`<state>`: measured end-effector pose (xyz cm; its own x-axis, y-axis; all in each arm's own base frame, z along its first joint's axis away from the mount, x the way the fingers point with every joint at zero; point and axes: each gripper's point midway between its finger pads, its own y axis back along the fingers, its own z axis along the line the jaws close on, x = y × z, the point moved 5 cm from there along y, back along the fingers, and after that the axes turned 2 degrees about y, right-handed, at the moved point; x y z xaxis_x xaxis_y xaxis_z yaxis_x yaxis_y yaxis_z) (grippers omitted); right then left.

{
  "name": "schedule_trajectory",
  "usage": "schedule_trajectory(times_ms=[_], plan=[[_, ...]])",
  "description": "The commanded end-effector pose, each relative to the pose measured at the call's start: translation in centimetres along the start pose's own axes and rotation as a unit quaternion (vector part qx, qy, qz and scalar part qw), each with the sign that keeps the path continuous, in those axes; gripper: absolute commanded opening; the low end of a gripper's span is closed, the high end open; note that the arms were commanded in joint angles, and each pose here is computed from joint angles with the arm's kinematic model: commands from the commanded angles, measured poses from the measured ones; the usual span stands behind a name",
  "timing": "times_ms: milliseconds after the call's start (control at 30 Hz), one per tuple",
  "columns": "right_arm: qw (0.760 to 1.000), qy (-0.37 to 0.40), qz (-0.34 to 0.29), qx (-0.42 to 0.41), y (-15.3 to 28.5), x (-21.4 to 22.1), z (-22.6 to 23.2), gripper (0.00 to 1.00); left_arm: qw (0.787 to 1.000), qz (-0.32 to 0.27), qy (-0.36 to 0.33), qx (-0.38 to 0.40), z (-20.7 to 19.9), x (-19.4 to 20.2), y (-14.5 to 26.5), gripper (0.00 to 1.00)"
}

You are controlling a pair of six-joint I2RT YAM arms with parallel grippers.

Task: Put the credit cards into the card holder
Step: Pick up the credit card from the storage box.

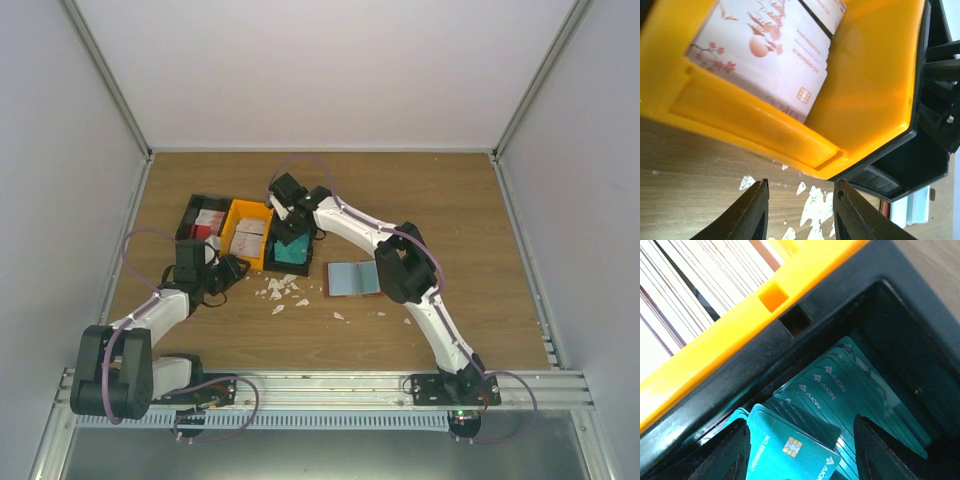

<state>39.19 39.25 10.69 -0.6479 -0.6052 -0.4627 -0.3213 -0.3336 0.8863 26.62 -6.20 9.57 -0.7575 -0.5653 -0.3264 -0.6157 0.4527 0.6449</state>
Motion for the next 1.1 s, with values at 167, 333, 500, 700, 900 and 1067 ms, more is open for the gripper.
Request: schedule_trajectory(times_ms=[167,333,500,700,900,1067], plan=[[0.996,0.054,0.075,-0.016,-0.4,3.1,-0.9,0.57,0.999,0.013,-0.015,0.036,-1.9,1.8,-1.3,0.34],[0.993,0.08,0.084,-0.014,-0.4,3.3,-0.9,0.59,0.999,0.018,-0.023,0.025,-3.0,3.1,-2.5,0.32],[0.989,0.11,0.096,-0.002,-0.6,3.7,-1.1,0.65,0.999,0.009,-0.026,0.02,-4.1,4.2,-3.3,0.3],[0.984,0.137,0.116,-0.007,-1.1,4.1,-1.0,0.7,0.999,0.004,-0.024,0.021,-4.9,4.4,-4.2,0.29],[0.98,0.147,0.134,-0.011,-1.6,4.9,-1.0,0.77,0.999,-0.003,-0.025,0.025,-5.6,4.4,-4.7,0.29],[0.979,0.147,0.142,-0.012,-1.8,5.3,-1.0,0.77,0.999,-0.003,-0.029,0.024,-5.8,4.4,-4.9,0.29]])
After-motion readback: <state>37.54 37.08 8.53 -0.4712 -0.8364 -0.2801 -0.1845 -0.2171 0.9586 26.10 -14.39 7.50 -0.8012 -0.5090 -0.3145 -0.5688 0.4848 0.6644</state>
